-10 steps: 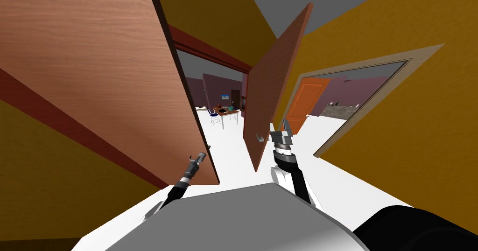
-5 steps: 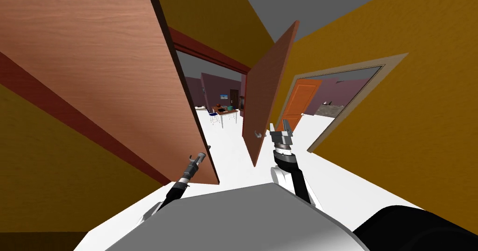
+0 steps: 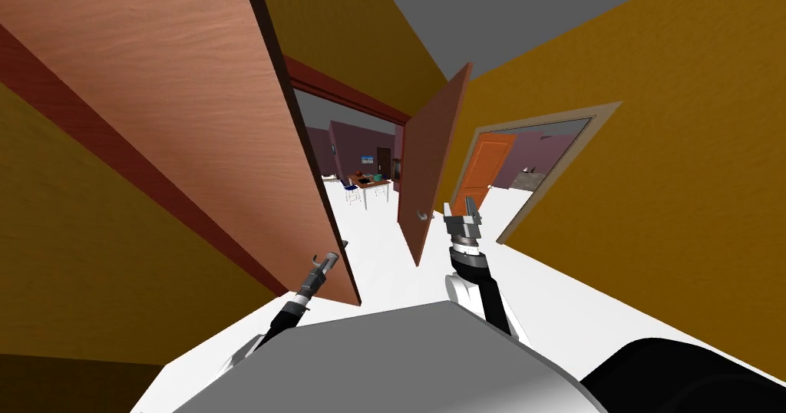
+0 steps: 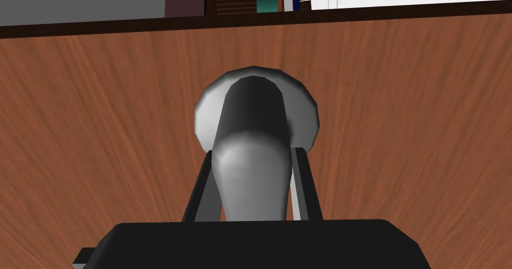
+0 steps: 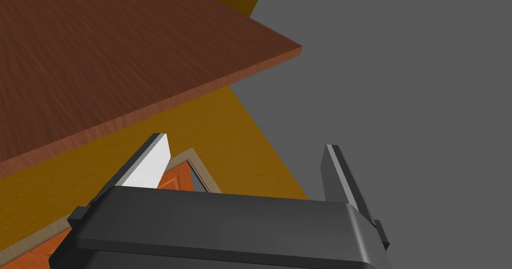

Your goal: Pull the door open

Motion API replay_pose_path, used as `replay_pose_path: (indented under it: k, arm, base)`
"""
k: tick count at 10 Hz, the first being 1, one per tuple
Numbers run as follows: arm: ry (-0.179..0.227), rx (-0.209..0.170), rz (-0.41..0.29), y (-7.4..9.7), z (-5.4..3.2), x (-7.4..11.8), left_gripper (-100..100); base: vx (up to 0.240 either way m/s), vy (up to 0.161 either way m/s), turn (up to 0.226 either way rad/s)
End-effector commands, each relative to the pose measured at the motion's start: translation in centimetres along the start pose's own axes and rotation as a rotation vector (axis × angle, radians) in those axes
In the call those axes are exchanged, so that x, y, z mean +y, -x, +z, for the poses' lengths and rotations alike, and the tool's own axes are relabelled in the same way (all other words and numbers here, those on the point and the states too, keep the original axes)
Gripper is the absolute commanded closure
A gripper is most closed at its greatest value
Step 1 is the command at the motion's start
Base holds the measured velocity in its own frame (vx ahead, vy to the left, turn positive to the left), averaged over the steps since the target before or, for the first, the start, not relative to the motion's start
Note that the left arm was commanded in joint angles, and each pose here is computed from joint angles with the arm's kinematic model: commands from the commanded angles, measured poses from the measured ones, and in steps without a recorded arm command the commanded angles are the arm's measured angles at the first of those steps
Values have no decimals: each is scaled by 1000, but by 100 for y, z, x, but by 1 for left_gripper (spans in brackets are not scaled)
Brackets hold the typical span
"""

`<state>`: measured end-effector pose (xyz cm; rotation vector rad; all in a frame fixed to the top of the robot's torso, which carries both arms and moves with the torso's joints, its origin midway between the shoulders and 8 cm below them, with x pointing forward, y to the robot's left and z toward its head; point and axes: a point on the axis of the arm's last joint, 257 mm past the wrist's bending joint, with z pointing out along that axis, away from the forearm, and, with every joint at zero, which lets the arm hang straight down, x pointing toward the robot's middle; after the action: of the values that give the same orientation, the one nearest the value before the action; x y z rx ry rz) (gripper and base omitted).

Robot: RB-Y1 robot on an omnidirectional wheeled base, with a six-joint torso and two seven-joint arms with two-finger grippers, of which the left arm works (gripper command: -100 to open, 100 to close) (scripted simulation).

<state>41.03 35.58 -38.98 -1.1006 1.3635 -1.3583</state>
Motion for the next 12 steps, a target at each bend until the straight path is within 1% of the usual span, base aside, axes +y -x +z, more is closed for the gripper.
replay_pose_path:
  k: [1,4,5,6,7,9,10,11,12]
  arm:
    - [-2,35,-7,-123,-22,19,100]
    - [-1,64,-4,-156,-57,15,100]
    - [4,67,-11,-216,-50,48,100]
    - [4,77,-13,-242,-107,58,100]
    - [4,78,-13,-239,-121,57,100]
    - [3,83,-11,-226,-190,51,100]
    - [2,88,-9,-215,-249,45,100]
    - [2,90,-9,-211,-269,43,100]
    - [1,93,-8,-204,-309,38,100]
  base:
    - [-129,150,-87]
    - [-100,146,-59]
    - [-37,53,-37]
    - [-111,-5,-153]
    - [-177,-2,-140]
    - [-192,32,-128]
    - [-233,66,-203]
    - [-240,115,-121]
    - [-196,116,-119]
